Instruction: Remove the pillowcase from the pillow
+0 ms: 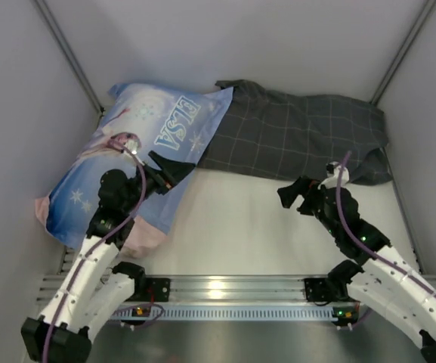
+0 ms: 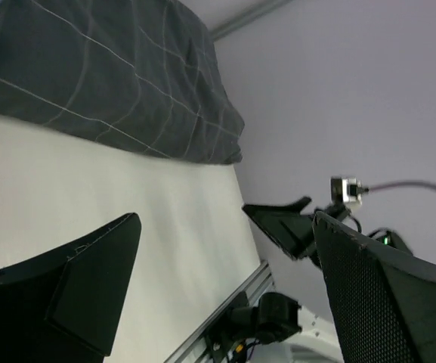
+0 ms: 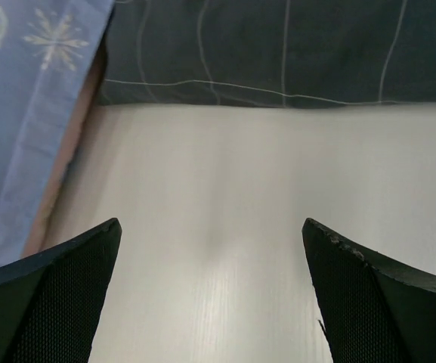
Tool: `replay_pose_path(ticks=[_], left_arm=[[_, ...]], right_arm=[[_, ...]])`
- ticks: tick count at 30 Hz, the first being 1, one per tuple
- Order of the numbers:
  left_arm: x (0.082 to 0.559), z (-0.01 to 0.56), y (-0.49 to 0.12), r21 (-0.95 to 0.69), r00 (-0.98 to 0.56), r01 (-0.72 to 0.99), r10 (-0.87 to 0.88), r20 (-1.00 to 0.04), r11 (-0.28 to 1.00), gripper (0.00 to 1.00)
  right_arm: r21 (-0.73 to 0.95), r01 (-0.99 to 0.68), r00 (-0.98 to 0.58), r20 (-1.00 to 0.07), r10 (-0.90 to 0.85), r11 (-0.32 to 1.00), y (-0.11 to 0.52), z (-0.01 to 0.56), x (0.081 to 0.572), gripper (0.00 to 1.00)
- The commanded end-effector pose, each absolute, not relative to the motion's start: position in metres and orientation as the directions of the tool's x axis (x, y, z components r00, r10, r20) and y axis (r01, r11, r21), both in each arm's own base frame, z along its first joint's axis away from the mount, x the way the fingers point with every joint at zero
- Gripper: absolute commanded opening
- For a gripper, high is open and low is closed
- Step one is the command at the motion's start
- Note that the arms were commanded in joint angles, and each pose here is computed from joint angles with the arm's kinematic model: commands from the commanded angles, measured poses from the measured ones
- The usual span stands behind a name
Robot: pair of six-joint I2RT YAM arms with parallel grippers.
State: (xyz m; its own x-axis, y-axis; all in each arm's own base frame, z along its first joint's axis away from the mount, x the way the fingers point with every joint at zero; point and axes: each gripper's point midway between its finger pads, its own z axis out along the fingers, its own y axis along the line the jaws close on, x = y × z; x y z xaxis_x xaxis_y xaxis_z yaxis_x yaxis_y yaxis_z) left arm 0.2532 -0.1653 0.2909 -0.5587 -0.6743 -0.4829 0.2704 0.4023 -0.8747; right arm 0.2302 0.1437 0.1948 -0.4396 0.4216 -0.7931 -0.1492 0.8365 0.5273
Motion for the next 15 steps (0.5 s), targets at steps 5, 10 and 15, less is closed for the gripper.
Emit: replay_pose_path(ticks=[5,10,15], left_arm=[[0.311,0.306,-0.268,-0.687,-0.528,0.364,-0.468,-0.708,0.629,0.99],[0.369,0.257,-0.287,-0.499,-0.458,0.235,-0.358,-0.814,0.834,0.99],[0.404,0.218,-0.29,-0.461,-0.472,0.031,-0.394,-0.789,0.887,0.99]], right_arm=[[0.41,0.031,-0.491,-0.788,0.371,0.911,0.13,0.184,0.273,0.99],[0.512,0.0,-0.503,-0.742,0.443,0.859,0.129,0.188,0.275,0.99],[0.556,-0.001,-0.489,-0.725,0.485,0.831,0.121,0.193,0.27,1.0]])
